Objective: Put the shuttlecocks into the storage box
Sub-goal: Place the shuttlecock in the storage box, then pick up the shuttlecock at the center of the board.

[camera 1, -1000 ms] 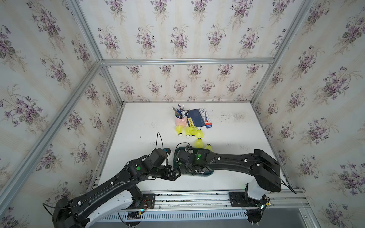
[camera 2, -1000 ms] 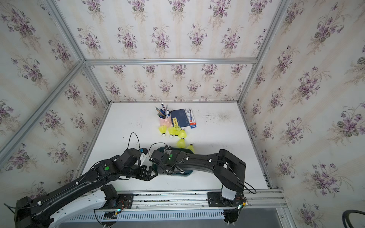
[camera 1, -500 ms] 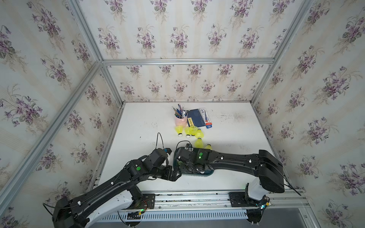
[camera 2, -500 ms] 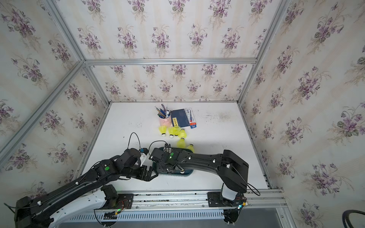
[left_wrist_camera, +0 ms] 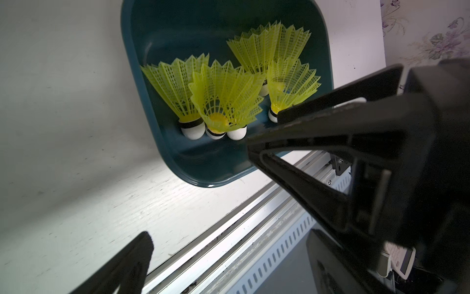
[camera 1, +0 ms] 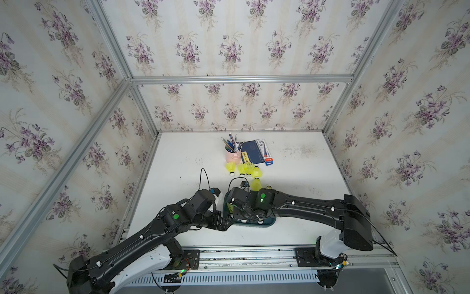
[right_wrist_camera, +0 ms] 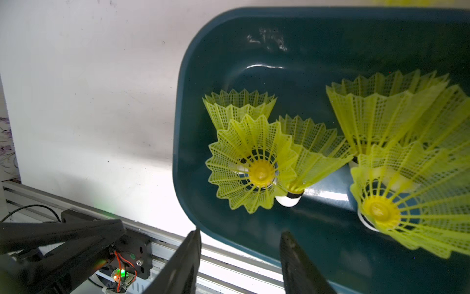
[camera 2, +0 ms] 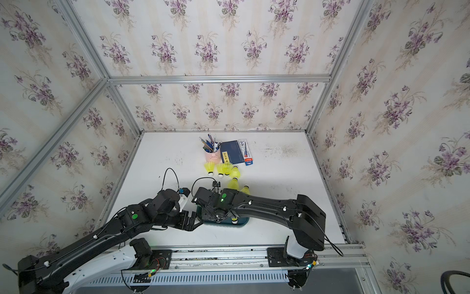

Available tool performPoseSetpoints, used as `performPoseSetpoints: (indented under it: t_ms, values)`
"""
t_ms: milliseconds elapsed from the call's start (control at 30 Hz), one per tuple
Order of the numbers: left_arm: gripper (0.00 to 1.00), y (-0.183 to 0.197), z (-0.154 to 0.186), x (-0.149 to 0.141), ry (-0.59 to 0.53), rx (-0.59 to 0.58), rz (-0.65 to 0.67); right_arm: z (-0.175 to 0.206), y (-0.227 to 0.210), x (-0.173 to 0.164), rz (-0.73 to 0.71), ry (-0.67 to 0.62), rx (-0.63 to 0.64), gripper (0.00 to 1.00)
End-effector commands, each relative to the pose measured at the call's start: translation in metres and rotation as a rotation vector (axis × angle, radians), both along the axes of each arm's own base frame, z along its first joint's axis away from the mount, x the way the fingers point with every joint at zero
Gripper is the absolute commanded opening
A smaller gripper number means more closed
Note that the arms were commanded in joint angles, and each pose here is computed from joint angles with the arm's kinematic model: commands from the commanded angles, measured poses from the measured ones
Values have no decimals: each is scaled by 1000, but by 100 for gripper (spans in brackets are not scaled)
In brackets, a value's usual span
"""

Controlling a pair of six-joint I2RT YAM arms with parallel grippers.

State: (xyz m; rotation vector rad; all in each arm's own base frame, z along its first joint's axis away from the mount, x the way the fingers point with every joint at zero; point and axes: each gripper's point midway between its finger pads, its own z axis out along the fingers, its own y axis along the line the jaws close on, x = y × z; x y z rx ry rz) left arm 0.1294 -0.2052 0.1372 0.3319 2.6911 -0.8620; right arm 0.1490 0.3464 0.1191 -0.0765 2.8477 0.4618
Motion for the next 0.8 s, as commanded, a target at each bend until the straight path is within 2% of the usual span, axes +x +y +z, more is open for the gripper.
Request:
performPoseSetpoints:
  t_ms: [0,367,767]
  values:
    - [98,-4,8,6,-29,3,-11,6,-10,10,-13,-18,-30,54]
    - [98,-30,31,45,-28,5,-19,29,-52,74,-83,-50,-24,51]
    - [98,-47,40,96,-5,5,-6,26,-93,134,-151,-48,-15,47]
